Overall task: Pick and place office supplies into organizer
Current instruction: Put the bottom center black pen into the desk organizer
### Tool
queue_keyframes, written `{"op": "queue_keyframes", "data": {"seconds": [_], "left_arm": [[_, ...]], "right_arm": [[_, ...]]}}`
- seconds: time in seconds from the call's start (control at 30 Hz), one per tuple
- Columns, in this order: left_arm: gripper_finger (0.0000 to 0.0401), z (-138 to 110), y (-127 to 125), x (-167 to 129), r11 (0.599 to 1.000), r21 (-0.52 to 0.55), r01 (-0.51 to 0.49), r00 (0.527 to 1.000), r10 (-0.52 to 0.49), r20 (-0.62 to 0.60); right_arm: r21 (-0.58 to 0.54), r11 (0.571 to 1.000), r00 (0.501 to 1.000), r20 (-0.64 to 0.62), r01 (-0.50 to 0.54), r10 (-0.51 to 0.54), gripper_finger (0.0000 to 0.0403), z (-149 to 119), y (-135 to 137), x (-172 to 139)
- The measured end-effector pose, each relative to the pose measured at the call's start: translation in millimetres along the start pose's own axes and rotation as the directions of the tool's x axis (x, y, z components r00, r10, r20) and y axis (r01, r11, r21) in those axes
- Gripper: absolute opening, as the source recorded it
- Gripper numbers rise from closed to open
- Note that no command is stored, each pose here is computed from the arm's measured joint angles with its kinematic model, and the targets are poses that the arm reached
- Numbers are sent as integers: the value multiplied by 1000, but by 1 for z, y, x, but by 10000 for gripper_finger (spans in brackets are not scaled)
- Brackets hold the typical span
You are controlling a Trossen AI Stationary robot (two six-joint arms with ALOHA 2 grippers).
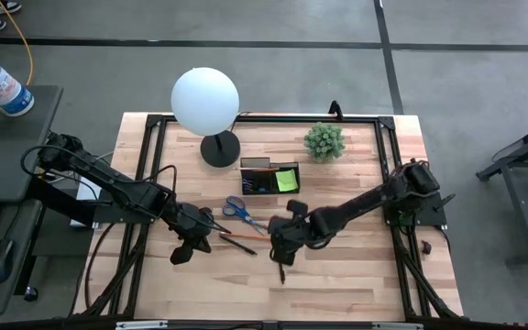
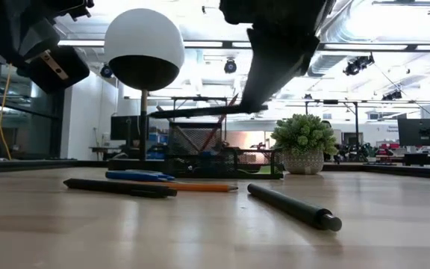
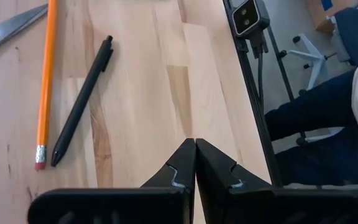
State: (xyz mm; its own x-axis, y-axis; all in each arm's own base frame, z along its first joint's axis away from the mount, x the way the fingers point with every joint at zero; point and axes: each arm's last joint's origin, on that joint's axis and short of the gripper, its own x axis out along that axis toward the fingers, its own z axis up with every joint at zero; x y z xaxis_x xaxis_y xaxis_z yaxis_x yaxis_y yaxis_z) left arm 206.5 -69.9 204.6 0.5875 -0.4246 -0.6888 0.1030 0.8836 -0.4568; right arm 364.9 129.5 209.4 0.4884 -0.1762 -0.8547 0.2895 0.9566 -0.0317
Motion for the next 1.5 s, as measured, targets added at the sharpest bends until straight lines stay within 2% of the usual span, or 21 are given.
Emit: {"op": "queue_keyframes", "data": {"seconds": [0.17, 0.4, 0.6, 0.77, 0.9, 1.0, 1.13, 1.27, 1.33, 1.43, 1.5], "left_arm": [[1, 0, 0, 0, 1000, 0, 8, 1000, -8, -4], [1, 0, 0, 0, 1000, 0, 8, 1000, -8, -3], [1, 0, 0, 0, 1000, 0, 6, 1000, -6, -2], [1, 0, 0, 0, 1000, 1, 5, 1000, -5, -1], [1, 0, 0, 0, 1000, 1, -3, 1000, 3, 3], [1, 0, 0, 0, 1000, 1, -4, 1000, 4, 4], [1, 0, 0, 0, 1000, 1, -4, 1000, 4, 4], [1, 0, 0, 0, 1000, 1, -4, 1000, 4, 4], [1, 0, 0, 0, 1000, 5, -4, 1000, 4, 4], [1, 0, 0, 0, 1000, 16, -4, 1000, 4, 4], [1, 0, 0, 0, 1000, 23, -4, 1000, 4, 4]], "right_arm": [[38, 994, 995, 12, 102, -103, 10, 14, -35, -19], [81, 986, 988, 36, 144, -147, 10, 39, -88, -41], [-76, 968, 971, 1, 238, -239, 10, 74, -122, -70], [-233, 920, 944, -19, 317, -330, 10, 107, -145, -86], [-386, 863, 916, -92, 328, -389, 10, 125, -157, -75], [-502, 803, 871, -175, 322, -459, 10, 131, -163, -57], [-604, 754, 846, -237, 257, -478, 10, 140, -165, -40], [-738, 645, 819, -236, 199, -523, 10, 146, -160, -21], [-809, 573, 804, -254, 128, -538, 10, 141, -158, -14], [-836, 541, 797, -261, 95, -544, 10, 138, -153, -11], [-851, 513, 785, -240, 114, -571, 10, 138, -150, -12]]}}
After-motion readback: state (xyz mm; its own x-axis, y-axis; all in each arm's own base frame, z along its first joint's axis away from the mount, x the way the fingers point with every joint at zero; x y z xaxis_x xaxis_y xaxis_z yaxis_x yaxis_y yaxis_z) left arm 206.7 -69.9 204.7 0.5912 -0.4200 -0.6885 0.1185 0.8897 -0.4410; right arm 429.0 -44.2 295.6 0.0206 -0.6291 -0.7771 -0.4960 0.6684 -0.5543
